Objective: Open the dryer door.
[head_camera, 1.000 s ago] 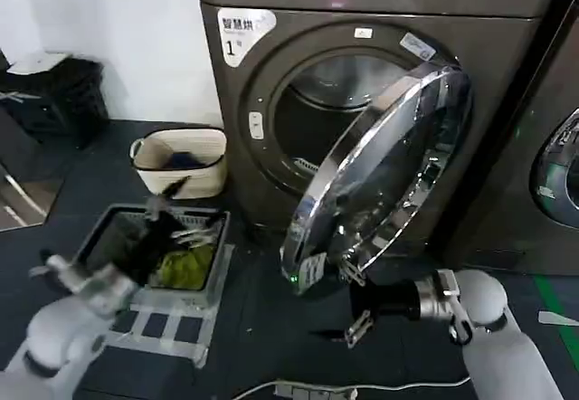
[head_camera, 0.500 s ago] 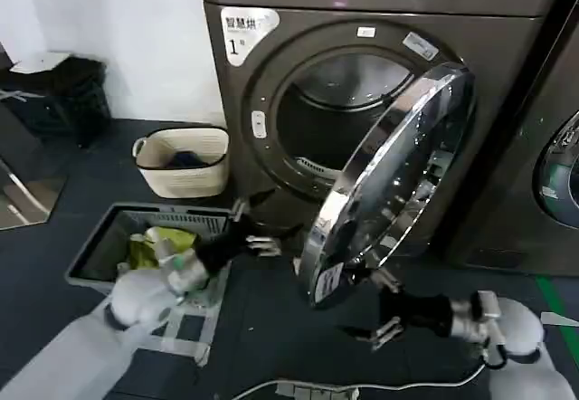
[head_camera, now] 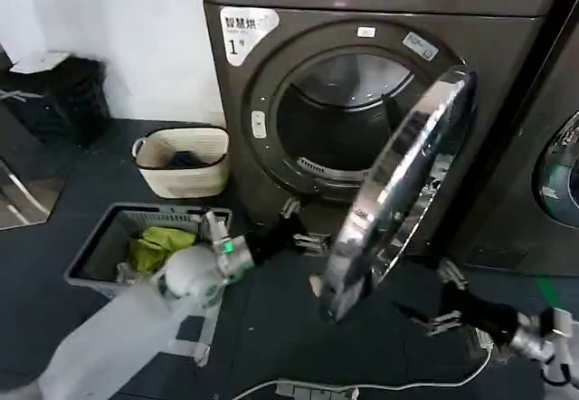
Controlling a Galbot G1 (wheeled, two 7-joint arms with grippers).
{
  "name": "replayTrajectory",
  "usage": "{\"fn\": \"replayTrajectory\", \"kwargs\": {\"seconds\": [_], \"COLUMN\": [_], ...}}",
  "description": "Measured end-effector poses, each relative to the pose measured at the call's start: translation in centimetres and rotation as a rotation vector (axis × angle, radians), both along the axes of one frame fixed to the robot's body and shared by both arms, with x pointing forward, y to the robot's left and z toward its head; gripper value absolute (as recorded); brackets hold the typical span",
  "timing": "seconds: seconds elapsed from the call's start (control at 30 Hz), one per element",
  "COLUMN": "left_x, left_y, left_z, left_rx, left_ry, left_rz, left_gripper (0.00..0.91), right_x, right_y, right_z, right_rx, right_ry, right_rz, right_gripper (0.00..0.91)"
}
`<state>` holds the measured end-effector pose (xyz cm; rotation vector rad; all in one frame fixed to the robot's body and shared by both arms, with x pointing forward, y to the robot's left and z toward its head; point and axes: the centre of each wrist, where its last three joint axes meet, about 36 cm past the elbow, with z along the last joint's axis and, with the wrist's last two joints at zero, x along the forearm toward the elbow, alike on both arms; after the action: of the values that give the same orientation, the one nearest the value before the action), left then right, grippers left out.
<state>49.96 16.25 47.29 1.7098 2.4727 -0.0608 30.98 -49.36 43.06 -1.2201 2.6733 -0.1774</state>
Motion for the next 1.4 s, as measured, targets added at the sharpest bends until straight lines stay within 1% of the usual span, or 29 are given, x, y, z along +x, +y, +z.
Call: {"fn": "replayTrajectory", "kwargs": {"seconds": [0.2, 0.33, 0.47, 0.63, 0.77, 0.87, 0.97, 1.13, 1.27, 1.4], "left_x": [0.6, 0.6, 0.4, 0.3, 0.0, -0.3, -0.7, -0.5, -0.2, -0.1], "left_y": [-2.1, -3.4, -4.5, -5.9, -7.1, -7.8, -8.1, -8.8, -9.4, -10.2], "left_z": [0.6, 0.7, 0.8, 1.0, 1.0, 1.0, 1.1, 1.0, 1.1, 1.5], "left_rx": [0.001, 0.006, 0.01, 0.01, 0.016, 0.012, 0.003, 0.008, 0.012, 0.016], "left_ry": [-0.019, -0.029, -0.039, -0.048, -0.06, -0.063, -0.062, -0.064, -0.064, -0.068], "left_rz": [-0.048, -0.088, -0.122, -0.157, -0.183, -0.199, -0.214, -0.226, -0.234, -0.249], "left_gripper": [0.907, 0.907, 0.907, 0.907, 0.907, 0.907, 0.907, 0.907, 0.907, 0.907], "right_x": [-5.3, -8.2, -10.4, -12.2, -13.6, -14.8, -16.2, -18.5, -20.1, -21.7], "right_y": [-3.6, -5.6, -6.4, -7.1, -7.9, -8.7, -9.7, -11.5, -13.0, -14.2], "right_z": [1.1, 2.3, 3.4, 5.3, 7.0, 8.6, 9.9, 11.6, 13.0, 14.7], "right_rx": [0.034, 0.039, 0.028, 0.027, 0.065, 0.082, 0.119, 0.14, 0.184, 0.211], "right_ry": [-0.05, -0.083, -0.127, -0.132, -0.138, -0.158, -0.183, -0.218, -0.263, -0.311], "right_rz": [-0.204, -0.339, -0.516, -0.779, -0.972, -1.116, -1.215, -1.37, -1.508, -1.609], "right_gripper": [0.907, 0.907, 0.907, 0.907, 0.907, 0.907, 0.907, 0.907, 0.907, 0.907]}}
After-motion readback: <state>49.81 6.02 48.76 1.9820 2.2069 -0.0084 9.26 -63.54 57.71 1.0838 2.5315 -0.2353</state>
